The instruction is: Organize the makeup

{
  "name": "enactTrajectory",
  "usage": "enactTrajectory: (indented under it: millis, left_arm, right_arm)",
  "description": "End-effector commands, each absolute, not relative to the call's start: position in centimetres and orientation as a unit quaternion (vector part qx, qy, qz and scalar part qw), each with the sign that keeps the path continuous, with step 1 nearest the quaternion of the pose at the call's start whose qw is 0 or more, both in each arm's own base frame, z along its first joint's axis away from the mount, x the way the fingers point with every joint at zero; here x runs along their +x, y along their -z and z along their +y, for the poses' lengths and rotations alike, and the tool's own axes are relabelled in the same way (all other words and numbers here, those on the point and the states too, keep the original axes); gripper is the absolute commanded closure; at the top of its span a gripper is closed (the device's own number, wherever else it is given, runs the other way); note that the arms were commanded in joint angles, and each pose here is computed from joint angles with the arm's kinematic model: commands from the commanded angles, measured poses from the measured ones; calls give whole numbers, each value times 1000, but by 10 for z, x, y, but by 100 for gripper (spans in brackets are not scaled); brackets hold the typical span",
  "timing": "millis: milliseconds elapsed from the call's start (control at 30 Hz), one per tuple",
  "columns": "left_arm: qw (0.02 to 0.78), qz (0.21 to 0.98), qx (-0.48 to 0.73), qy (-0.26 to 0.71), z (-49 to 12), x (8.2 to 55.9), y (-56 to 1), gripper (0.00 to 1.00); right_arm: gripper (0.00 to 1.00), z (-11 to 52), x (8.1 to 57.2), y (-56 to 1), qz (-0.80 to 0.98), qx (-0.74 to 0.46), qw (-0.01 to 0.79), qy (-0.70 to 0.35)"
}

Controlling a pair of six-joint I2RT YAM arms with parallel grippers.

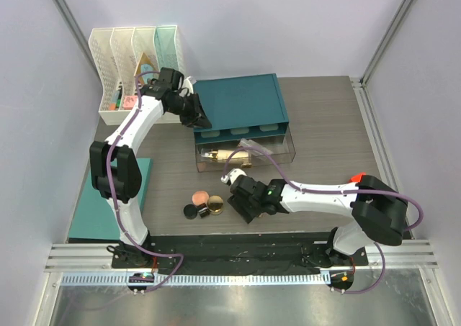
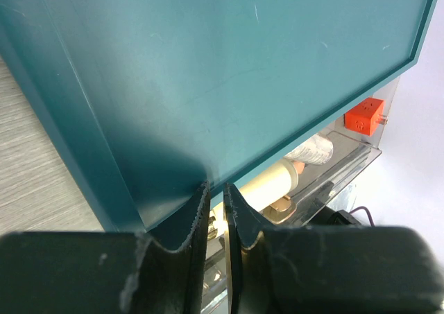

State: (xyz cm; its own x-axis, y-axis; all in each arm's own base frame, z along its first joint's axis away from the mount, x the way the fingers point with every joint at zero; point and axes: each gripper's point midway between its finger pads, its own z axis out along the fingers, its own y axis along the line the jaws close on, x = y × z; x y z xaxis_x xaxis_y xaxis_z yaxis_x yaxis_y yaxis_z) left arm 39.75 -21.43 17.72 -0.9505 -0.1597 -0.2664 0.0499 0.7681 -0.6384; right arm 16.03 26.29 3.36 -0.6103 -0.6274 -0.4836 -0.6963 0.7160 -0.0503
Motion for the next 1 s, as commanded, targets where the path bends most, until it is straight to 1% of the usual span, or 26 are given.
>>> enactTrajectory:
  millis: [0,67,100,167,200,267,300,367,467,567,733,800,833,967]
  left_arm:
    - [86,962,-50,255,-190,373,-120,84]
    - [83,962,-51,254,-190,372,-119,84]
    - [86,962,-52,255,-190,373,-119,84]
    - [85,962,-53,255,-189,373,-118,84]
    - [84,962,-53,255,-190,373,-119,84]
    - [85,962,-53,255,-190,373,-118,84]
    - [85,962,-52,256,-190,373,-119,84]
    - [86,962,-53,255,-190,373,-119,83]
    - [87,962,-53,254,-189,372,-120,83]
    - [86,962,-53,254,-189,372,-120,83]
    - [88,962,-55,251,-188,371,-119,84]
    - [87,962,-54,252,-188,370,-119,83]
    - [87,962,-54,252,-188,371,-119,83]
    - [88,962,-54,252,-188,372,-119,83]
  right_arm:
    - [34,266,143,-29,898,-367,232,-75]
    - [37,263,138,-23,900,-368,224,-72]
    - [46,263,136,-21,902,-366,219,-73]
    - [57,261,133,-14,905,-366,208,-68]
    - [69,261,131,-12,905,-367,202,-70]
    - [80,262,130,-10,906,-369,198,-70]
    - [89,262,130,-10,905,-369,198,-71]
    - [99,263,132,-14,904,-369,204,-74]
    - [99,265,135,-23,901,-369,215,-79]
    - [99,274,139,-44,893,-369,238,-97]
    - [99,303,156,-112,864,-363,314,-151]
    - [99,306,167,-133,853,-367,341,-144]
    - [99,314,175,-153,845,-364,363,-148]
    - [99,320,204,-199,816,-373,429,-107]
